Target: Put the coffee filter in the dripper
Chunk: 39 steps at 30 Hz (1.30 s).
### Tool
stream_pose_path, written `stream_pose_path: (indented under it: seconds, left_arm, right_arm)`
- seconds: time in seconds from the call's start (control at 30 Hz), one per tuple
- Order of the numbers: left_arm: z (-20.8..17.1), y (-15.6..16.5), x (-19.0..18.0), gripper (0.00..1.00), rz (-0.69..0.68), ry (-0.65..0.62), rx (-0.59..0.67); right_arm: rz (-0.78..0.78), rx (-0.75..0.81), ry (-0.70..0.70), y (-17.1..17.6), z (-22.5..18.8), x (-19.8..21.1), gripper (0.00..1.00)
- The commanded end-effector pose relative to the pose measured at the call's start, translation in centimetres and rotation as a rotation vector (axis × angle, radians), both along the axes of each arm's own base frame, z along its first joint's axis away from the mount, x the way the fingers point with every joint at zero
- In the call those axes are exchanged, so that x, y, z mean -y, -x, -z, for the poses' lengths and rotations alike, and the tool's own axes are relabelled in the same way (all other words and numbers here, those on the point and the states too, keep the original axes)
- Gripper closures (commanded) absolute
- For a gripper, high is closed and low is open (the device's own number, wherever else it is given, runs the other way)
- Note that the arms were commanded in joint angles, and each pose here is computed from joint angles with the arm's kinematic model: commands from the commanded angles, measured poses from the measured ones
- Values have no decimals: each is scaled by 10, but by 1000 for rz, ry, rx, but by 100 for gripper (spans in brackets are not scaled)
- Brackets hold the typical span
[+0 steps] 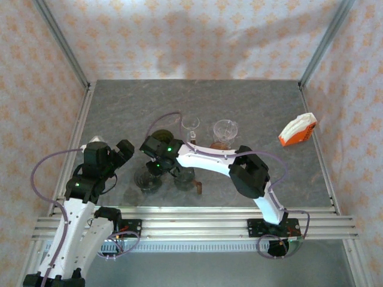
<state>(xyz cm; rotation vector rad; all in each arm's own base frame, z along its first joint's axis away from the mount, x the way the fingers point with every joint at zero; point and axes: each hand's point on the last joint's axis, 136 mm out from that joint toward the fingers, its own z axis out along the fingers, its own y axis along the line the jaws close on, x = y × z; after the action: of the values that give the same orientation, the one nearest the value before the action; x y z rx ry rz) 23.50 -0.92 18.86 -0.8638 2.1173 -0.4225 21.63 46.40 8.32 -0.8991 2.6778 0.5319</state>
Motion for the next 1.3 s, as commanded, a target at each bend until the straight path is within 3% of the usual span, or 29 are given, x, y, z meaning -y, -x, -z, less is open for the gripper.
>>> stream_pose_path:
  seconds: [0.0,0.13,0.5,0.83,1.27]
  left_arm:
    - [-12,2,-1,0,9,-24,16]
    - [-15,3,-2,0,10,-29,22]
    - [-27,3,-6,0,-15,-34,53]
    - [-42,8,-10,0,-42,-28,101]
    - [-26,3,-2,0,-12,-2,73]
  right_arm:
    - [-15,-10,-65,3,-17,-12,90]
    - [-10,-5,-91,4,-25,-12,100]
    - [13,47,-221,8,-89,-2,100]
    - [88,93,-224,21,-147,54,100]
    - [185,-20,-132,21,-130,124,100]
